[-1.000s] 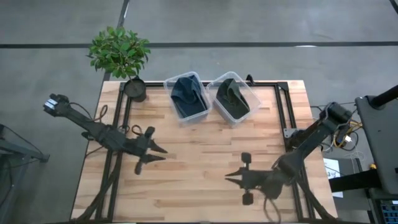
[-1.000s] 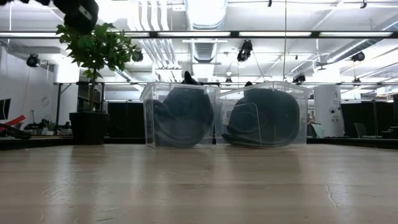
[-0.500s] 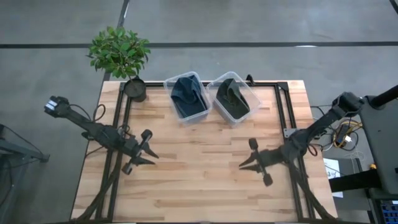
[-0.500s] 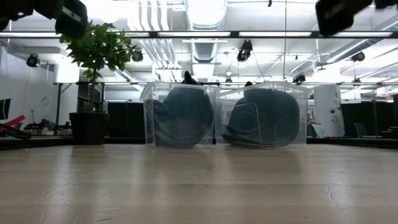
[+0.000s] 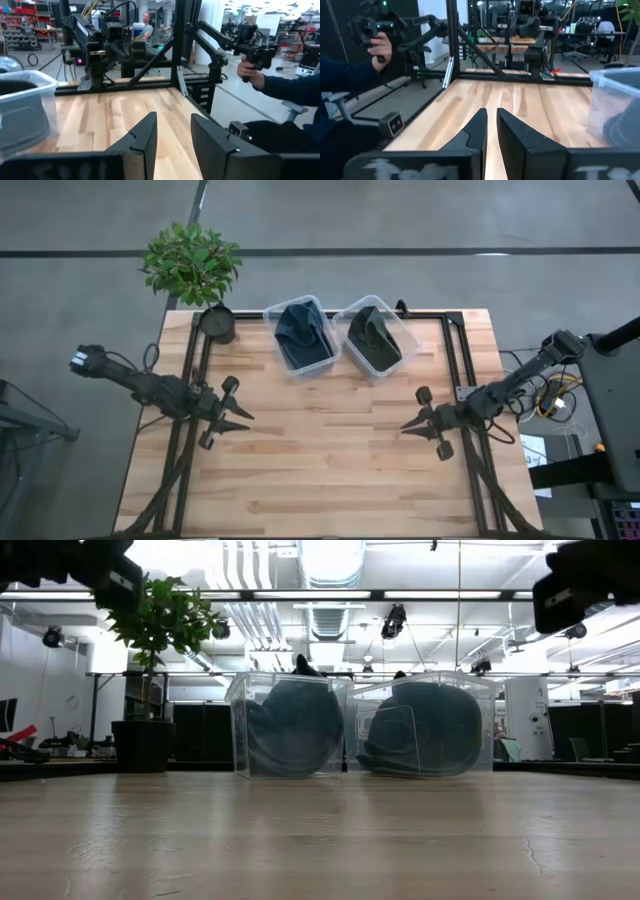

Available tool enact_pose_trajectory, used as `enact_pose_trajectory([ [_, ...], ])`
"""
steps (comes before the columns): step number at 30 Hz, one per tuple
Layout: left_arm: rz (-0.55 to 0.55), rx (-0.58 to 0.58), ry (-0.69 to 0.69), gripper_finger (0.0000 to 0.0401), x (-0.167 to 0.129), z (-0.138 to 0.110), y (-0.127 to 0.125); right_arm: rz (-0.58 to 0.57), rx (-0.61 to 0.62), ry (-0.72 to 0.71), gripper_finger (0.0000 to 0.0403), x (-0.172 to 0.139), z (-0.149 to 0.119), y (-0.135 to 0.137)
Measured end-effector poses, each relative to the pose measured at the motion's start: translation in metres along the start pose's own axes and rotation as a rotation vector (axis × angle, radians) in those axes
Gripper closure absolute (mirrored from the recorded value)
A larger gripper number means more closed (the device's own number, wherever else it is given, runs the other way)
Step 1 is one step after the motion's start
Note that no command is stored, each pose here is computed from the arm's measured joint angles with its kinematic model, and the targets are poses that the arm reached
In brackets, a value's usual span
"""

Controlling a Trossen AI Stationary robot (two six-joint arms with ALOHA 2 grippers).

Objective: Pick & Place hat
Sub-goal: Return to Home Position

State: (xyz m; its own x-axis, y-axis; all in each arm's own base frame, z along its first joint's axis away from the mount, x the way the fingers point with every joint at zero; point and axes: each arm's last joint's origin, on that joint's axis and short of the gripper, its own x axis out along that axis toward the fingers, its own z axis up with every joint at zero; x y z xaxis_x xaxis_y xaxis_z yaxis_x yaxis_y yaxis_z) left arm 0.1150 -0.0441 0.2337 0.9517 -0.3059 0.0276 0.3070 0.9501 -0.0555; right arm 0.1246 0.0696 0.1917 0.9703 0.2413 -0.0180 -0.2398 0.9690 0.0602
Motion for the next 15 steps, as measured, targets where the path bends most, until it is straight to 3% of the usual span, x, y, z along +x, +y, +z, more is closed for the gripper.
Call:
enact_pose_trajectory([
  [10, 0.071, 0.028, -0.023, 0.0289, -0.020, -0.007, 0.004, -0.015, -0.084, -0.020, 0.0365, -0.016, -0.015, -0.007],
  [15, 0.124, 0.011, -0.036, 0.0289, -0.030, -0.011, 0.007, -0.015, -0.065, 0.010, 0.0365, -0.023, -0.010, -0.009],
])
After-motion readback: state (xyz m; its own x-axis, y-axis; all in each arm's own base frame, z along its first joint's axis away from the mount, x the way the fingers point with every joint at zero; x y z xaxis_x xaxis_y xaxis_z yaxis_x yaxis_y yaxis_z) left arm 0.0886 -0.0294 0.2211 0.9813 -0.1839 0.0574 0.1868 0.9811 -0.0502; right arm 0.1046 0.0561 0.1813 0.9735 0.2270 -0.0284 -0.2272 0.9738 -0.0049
